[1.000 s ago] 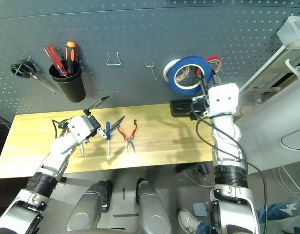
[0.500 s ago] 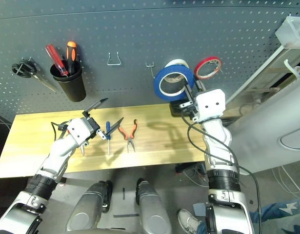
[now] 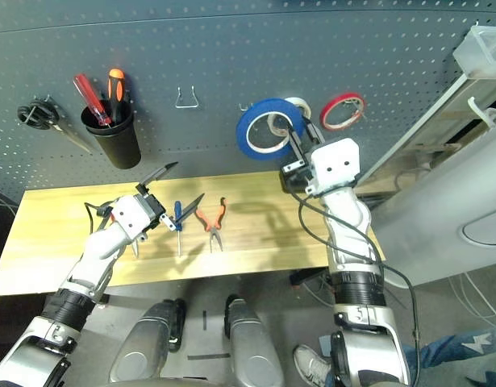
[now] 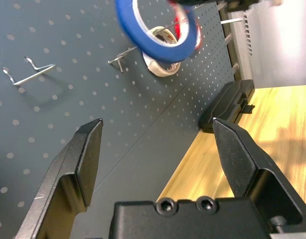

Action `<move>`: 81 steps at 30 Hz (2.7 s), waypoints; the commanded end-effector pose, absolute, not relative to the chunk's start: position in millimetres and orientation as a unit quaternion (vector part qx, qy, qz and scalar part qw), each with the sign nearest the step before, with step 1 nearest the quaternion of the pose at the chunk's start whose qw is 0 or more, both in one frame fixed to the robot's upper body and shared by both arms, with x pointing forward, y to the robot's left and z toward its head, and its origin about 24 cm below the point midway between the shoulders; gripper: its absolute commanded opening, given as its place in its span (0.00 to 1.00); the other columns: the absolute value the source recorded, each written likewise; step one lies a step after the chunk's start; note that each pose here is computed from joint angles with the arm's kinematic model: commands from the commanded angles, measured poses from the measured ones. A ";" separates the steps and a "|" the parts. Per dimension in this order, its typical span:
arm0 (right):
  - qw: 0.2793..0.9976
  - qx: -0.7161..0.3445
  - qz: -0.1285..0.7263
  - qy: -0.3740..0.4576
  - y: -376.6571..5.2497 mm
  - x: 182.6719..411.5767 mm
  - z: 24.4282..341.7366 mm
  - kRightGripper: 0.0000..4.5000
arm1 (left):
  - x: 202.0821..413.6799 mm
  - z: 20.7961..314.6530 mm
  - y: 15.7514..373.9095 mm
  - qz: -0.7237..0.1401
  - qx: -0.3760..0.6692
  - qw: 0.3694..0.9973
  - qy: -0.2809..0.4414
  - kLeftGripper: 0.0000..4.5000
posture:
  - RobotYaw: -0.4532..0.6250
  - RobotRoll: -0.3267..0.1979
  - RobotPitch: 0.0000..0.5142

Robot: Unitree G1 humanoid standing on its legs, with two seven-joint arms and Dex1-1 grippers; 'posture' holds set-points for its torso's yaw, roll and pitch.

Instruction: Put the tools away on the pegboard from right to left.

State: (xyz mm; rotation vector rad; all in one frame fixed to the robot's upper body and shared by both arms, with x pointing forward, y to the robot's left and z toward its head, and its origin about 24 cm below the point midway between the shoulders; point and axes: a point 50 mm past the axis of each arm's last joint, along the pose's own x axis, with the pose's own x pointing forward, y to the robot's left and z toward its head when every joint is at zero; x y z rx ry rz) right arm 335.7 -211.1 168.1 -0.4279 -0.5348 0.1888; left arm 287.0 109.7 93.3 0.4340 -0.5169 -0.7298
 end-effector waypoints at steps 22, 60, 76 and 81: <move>0.972 -0.155 0.172 -0.027 -207.5 299.9 53.1 1.00 | 292.5 61.1 116.1 -0.350 0.220 0.905 -0.101 1.00 | 0.52 0.62 0.45; 0.936 0.049 0.116 0.327 -134.6 344.2 7.7 0.85 | 301.1 51.8 137.4 -0.247 0.260 0.928 0.102 1.00 | 0.61 0.62 0.68; 0.952 0.054 0.159 0.254 -147.5 347.3 39.1 0.06 | 291.6 61.6 141.3 -0.279 0.236 0.931 0.011 1.00 | 0.58 0.62 0.49; 0.954 0.063 0.203 0.210 -145.7 333.1 62.3 0.06 | 278.3 72.0 141.3 -0.308 0.210 0.926 -0.051 1.00 | 0.56 0.62 0.43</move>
